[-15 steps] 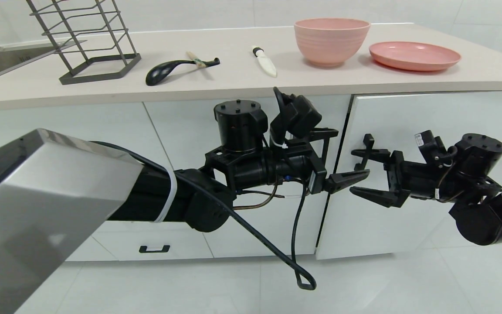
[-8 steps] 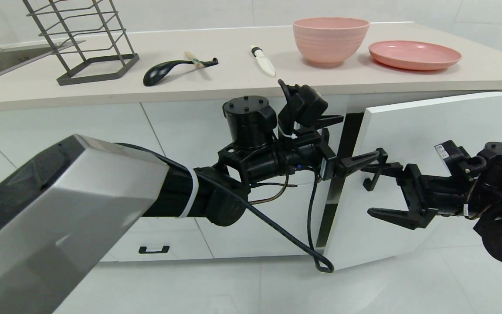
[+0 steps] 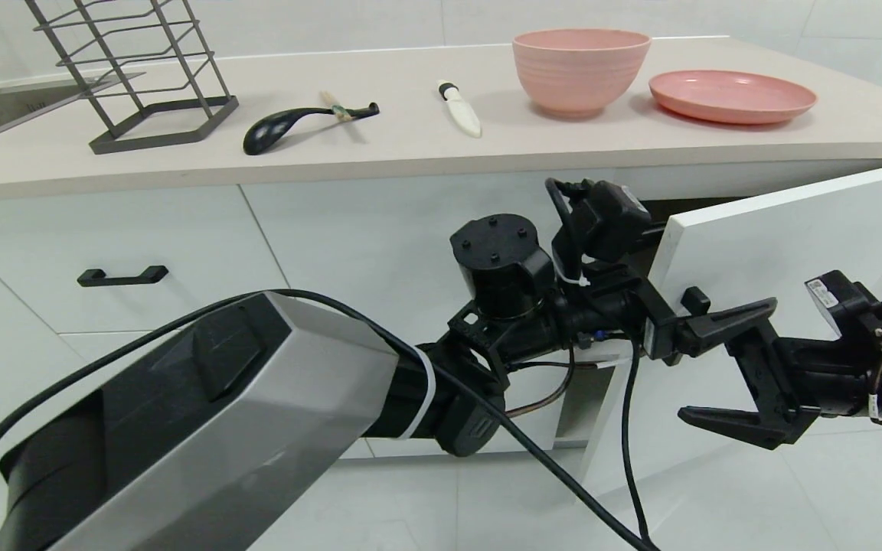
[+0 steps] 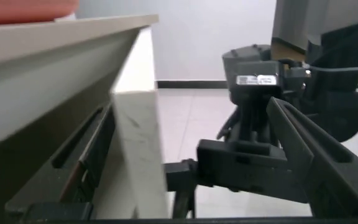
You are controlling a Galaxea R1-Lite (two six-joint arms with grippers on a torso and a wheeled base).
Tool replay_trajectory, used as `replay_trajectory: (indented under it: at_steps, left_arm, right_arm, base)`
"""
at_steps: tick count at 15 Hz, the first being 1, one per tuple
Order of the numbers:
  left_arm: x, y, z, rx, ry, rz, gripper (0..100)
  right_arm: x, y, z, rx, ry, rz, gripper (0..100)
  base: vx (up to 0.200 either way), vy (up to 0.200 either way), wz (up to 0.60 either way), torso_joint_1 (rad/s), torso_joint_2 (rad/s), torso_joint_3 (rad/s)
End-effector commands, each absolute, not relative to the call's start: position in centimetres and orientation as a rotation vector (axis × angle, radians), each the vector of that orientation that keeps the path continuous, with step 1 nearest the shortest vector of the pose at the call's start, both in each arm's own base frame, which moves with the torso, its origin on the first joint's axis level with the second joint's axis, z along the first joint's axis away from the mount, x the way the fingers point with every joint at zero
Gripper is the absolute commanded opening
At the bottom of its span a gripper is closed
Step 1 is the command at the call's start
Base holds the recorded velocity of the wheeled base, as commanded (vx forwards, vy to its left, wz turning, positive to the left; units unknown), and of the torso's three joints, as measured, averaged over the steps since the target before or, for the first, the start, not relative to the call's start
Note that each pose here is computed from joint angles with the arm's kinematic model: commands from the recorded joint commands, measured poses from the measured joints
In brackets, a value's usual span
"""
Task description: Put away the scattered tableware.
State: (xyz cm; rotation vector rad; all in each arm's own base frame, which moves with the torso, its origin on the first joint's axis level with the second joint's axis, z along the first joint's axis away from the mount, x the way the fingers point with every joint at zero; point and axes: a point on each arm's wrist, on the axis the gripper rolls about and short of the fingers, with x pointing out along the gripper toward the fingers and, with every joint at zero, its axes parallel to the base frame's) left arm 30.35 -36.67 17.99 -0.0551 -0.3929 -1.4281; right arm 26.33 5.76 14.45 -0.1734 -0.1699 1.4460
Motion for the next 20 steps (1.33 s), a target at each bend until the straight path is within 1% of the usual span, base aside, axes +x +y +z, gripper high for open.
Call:
replay_trajectory:
  at_steps: [1, 5, 8, 9, 12, 17, 20]
  left_arm:
    - [29.3, -37.5, 16.9, -0.058, -0.37, -1.466, 100]
    - [28.4, -37.2, 16.7, -0.059, -0.368, -1.487, 100]
    - [27.4, -38.0, 16.7, -0.082, -0.354, -1.517, 100]
    - [26.7, -38.5, 16.8, -0.104, -0.342, -1.538, 100]
    - [26.5, -38.6, 16.8, -0.109, -0.336, -1.543, 100]
    - [26.9, -39.0, 15.4, -0.104, -0.306, -1.539, 100]
    - [26.9, -39.1, 15.2, -0.104, -0.301, -1.537, 100]
  right_arm:
    - [26.2, 5.8, 14.5, -0.176, -0.174, 1.454, 100]
    - [26.9, 4.3, 13.6, -0.161, -0.14, 1.399, 100]
    - [27.4, 2.8, 13.3, -0.155, -0.124, 1.341, 100]
    - [27.6, 2.1, 13.0, -0.149, -0.112, 1.317, 100]
    - [27.7, 1.6, 12.8, -0.145, -0.104, 1.298, 100]
    - [28.2, 0.7, 12.0, -0.131, -0.079, 1.244, 100]
    - [28.2, -0.3, 12.0, -0.133, -0.077, 1.211, 100]
  base:
    - [0.0, 0.0, 0.0, 0.0, 0.0, 0.0]
    - [0.0, 0.0, 0.0, 0.0, 0.0, 0.0]
    - [0.0, 0.0, 0.0, 0.0, 0.0, 0.0]
    - [0.0, 0.0, 0.0, 0.0, 0.0, 0.0]
    - [0.0, 0.0, 0.0, 0.0, 0.0, 0.0]
    - [0.0, 0.0, 0.0, 0.0, 0.0, 0.0]
    - [0.0, 0.0, 0.0, 0.0, 0.0, 0.0]
